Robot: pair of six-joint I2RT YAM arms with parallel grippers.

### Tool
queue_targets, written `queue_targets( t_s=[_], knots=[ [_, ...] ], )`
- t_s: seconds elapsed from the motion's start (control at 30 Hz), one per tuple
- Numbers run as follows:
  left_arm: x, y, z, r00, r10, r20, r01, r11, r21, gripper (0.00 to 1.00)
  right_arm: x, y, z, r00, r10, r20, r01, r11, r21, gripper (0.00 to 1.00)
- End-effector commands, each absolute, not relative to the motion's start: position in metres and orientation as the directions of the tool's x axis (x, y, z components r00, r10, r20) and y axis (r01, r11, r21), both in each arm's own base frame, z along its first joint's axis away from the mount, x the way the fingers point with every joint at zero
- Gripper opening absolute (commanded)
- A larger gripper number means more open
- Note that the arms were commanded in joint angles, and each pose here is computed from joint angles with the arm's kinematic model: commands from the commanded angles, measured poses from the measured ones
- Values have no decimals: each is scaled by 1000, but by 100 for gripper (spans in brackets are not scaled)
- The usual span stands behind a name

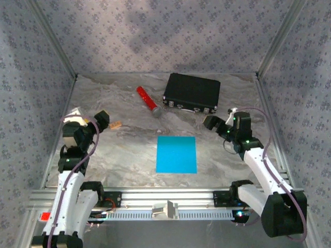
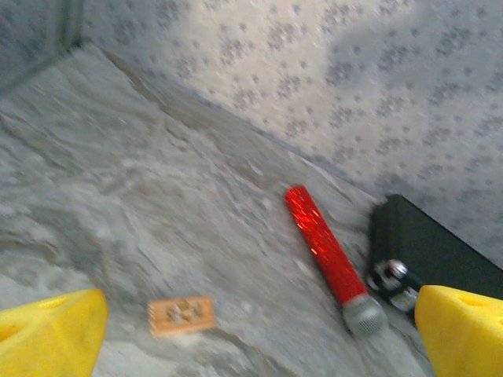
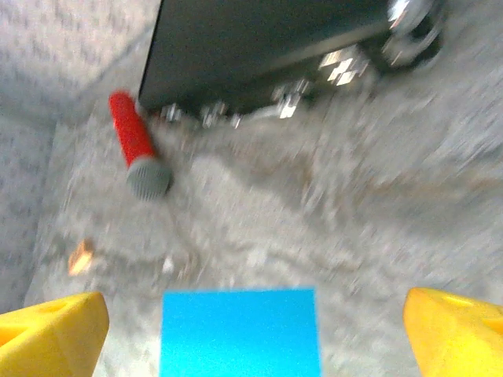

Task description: Fold a paper plane with a square sheet of paper (pick it up from the middle)

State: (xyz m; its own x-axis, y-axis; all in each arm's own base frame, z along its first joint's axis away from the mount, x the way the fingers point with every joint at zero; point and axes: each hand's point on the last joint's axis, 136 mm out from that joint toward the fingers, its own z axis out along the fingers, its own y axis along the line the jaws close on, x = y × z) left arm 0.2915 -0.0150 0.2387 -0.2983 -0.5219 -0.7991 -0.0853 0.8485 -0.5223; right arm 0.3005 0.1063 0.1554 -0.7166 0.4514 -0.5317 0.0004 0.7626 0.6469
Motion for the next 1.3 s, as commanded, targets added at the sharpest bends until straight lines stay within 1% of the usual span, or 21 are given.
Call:
queue_targets(
  t_s=[0.0,0.13,0.23,0.47,0.63,0.77,0.87,0.97,1.07,1.13,1.27],
  knots=[
    [280,-44,222,-463,-559,-688,-37,788,-614,100,271,137,130,-829,382,-407,11,740,672,97],
    [280,-58,216,-533,-563,-632,-19,755,-656,100,255,157,116,-879,302,-368,-14,756,654,96],
    [278,-65,214,-576,-533,-620,3,757,-653,100,244,168,104,-906,245,-346,-34,770,637,95],
    [277,-78,213,-611,-518,-599,48,731,-681,100,233,184,84,-943,189,-274,-19,792,611,91],
    [274,-94,210,-655,-477,-586,87,723,-686,100,230,195,79,-952,183,-245,-10,782,624,88],
    [271,-109,206,-687,-437,-580,117,722,-682,99,237,205,75,-960,169,-222,-7,781,625,85],
    [271,-114,200,-704,-427,-568,114,722,-683,100,240,217,70,-973,141,-184,-6,778,628,83],
    [273,-117,197,-711,-417,-566,116,725,-679,100,247,217,58,-973,158,-167,32,810,585,79],
    [275,-118,192,-718,-416,-558,111,723,-682,100,249,229,51,-980,154,-124,48,794,607,77],
    [275,-120,188,-727,-413,-549,108,720,-685,100,250,234,47,-981,152,-122,49,797,602,78],
    [276,-122,181,-737,-420,-530,96,710,-697,100,248,229,26,-976,211,-50,149,820,553,75]
  ],
)
